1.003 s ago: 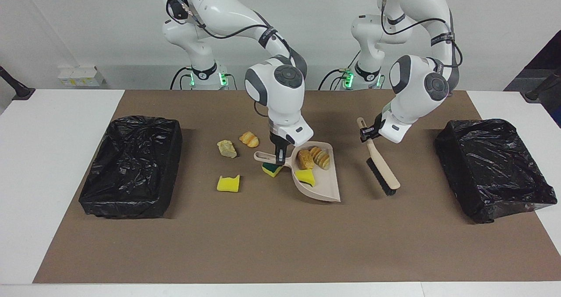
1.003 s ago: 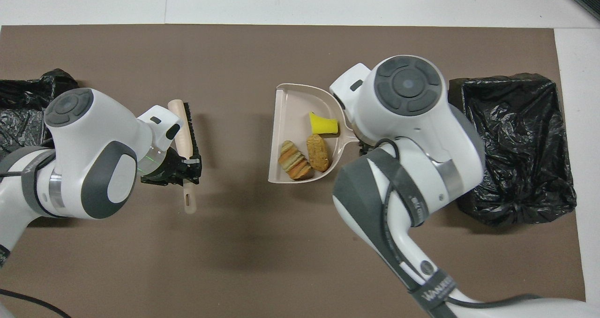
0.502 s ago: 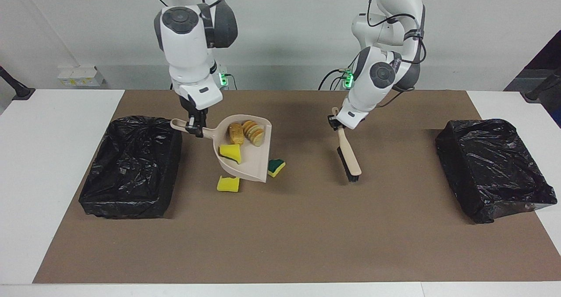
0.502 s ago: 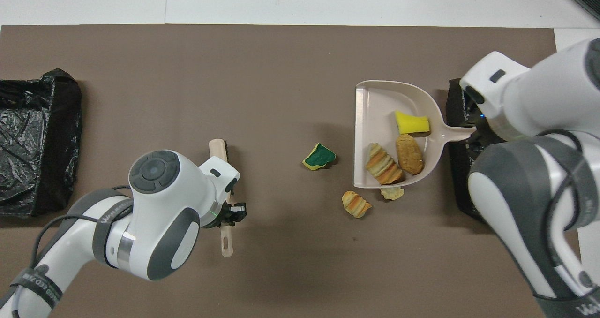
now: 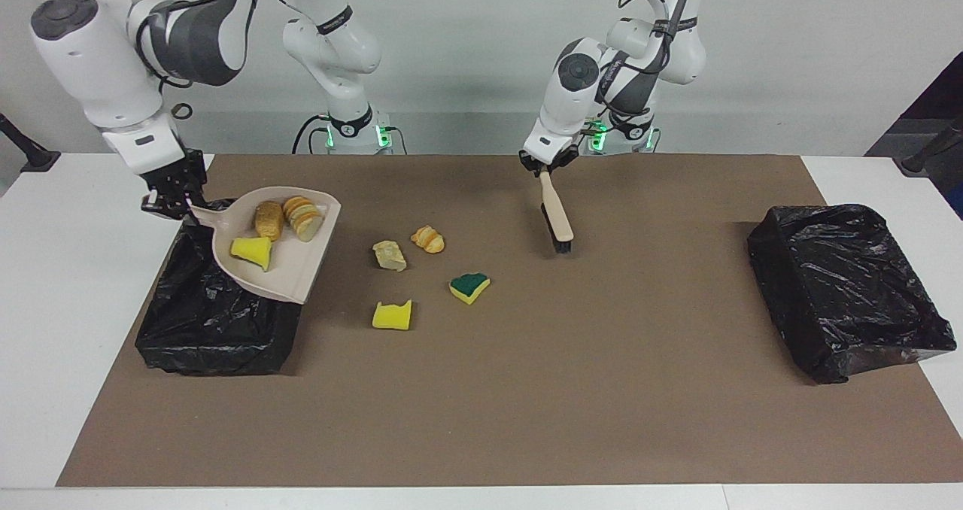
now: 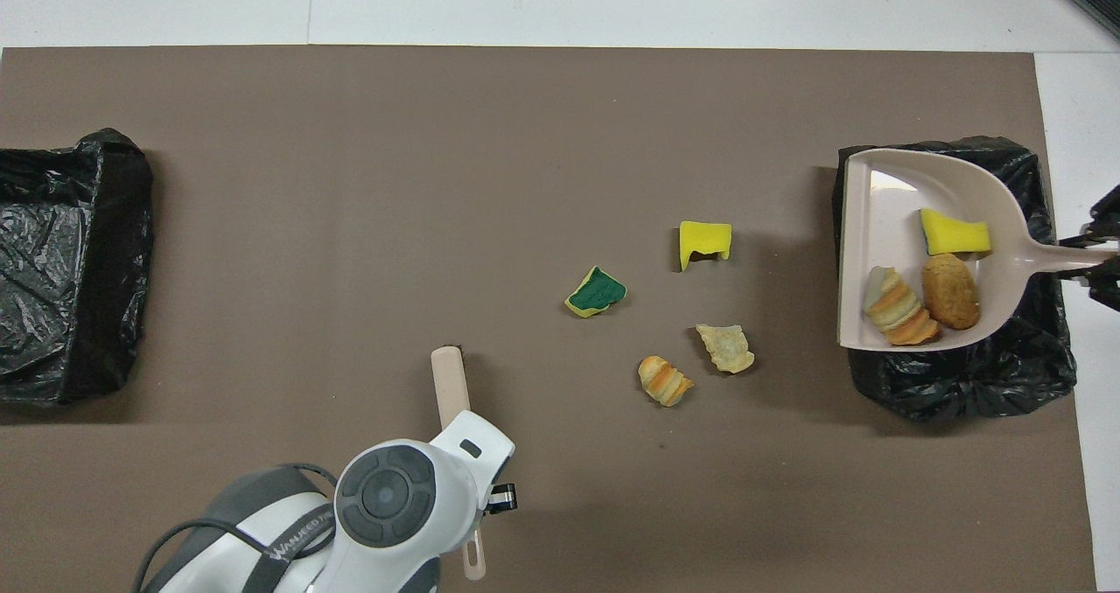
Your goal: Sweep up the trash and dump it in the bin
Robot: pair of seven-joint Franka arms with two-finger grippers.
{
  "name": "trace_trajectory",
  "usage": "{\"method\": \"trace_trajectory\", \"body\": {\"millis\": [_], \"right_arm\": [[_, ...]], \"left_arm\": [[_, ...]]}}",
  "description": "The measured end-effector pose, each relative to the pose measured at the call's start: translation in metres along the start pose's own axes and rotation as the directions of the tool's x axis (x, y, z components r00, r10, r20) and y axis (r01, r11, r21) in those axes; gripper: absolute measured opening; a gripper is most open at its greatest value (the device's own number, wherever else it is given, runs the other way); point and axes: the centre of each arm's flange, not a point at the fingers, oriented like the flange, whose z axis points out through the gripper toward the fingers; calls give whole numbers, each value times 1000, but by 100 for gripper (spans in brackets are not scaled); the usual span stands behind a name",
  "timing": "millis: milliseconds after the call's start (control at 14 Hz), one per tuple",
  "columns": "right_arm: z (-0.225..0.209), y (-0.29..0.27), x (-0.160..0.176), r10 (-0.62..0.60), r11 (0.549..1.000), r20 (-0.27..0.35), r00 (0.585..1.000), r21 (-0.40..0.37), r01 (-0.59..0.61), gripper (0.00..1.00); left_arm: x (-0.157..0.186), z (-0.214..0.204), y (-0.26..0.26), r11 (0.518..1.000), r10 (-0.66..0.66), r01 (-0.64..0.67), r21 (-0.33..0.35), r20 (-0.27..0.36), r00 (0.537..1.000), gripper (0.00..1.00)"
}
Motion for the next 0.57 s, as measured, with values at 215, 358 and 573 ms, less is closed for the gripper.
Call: {"method": "trace_trajectory", "body": {"millis": [215, 358, 573], "right_arm": [[2, -3, -51, -12, 998, 47, 999, -57, 15, 31], [3, -5, -68, -40, 996, 168, 985, -72, 53, 31], [6, -2, -58, -80, 992, 342, 936, -61, 107, 31]], "left_arm": [[-12, 9, 2, 1000, 5, -6, -7, -18, 1000, 26], [-14, 23, -4, 1000, 3, -3, 1, -16, 1000, 26], [-14, 33, -10, 1000, -3, 3, 12, -9, 1000, 26]]}}
